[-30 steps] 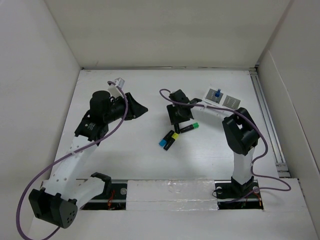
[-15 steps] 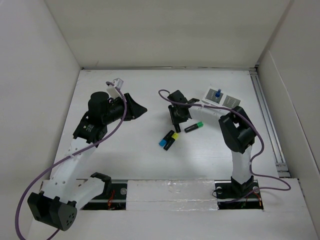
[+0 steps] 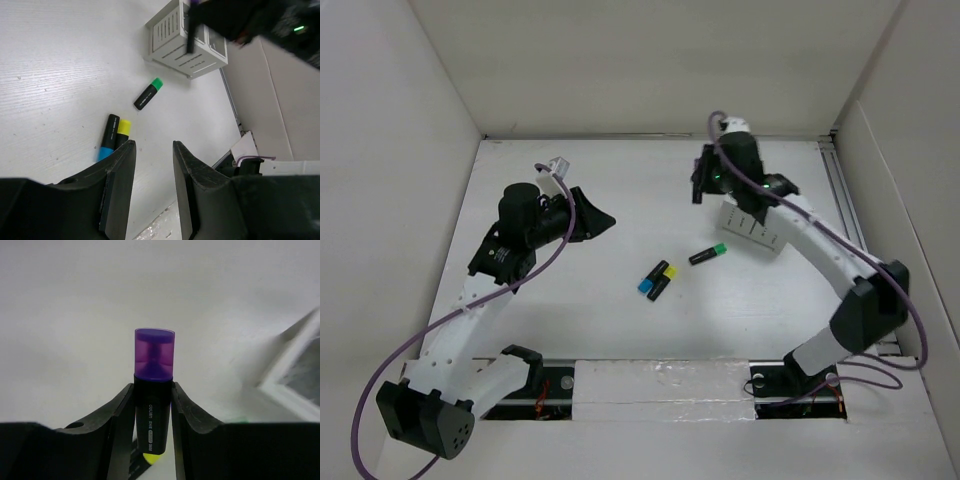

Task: Organize the desk

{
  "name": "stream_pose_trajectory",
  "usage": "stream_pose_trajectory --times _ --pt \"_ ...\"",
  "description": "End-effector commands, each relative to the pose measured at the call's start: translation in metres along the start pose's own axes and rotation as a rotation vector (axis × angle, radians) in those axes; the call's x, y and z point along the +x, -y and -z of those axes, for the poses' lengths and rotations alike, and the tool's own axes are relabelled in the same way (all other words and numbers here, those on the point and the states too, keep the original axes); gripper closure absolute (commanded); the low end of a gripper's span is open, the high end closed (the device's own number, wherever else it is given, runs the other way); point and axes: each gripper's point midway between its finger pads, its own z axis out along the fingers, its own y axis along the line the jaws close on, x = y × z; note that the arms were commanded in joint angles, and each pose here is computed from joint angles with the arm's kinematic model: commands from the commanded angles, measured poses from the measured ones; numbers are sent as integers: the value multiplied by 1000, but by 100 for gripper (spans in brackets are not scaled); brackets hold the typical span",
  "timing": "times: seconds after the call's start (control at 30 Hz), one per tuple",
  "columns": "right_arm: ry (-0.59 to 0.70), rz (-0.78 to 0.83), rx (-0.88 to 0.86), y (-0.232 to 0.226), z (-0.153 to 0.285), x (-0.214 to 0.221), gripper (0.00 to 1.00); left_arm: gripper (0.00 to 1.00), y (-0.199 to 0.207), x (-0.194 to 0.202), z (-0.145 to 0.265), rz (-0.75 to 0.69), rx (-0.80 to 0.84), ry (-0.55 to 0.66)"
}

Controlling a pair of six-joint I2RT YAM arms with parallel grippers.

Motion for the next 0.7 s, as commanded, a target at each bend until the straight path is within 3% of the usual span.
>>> stream_pose_trajectory --times 0.0,0.13,0.27,0.67 --pt "283 -152 107 59 51 -81 99 68 9 -7 1 -27 38 23" --pt "407 -253 281 141 86 -102 99 68 9 -7 0 -27 40 21" --pt "452 -336 470 220 101 -99 98 68 12 -10 1 -36 46 27" --pt "346 -311 698 274 68 -78 99 68 13 -14 4 -49 36 40"
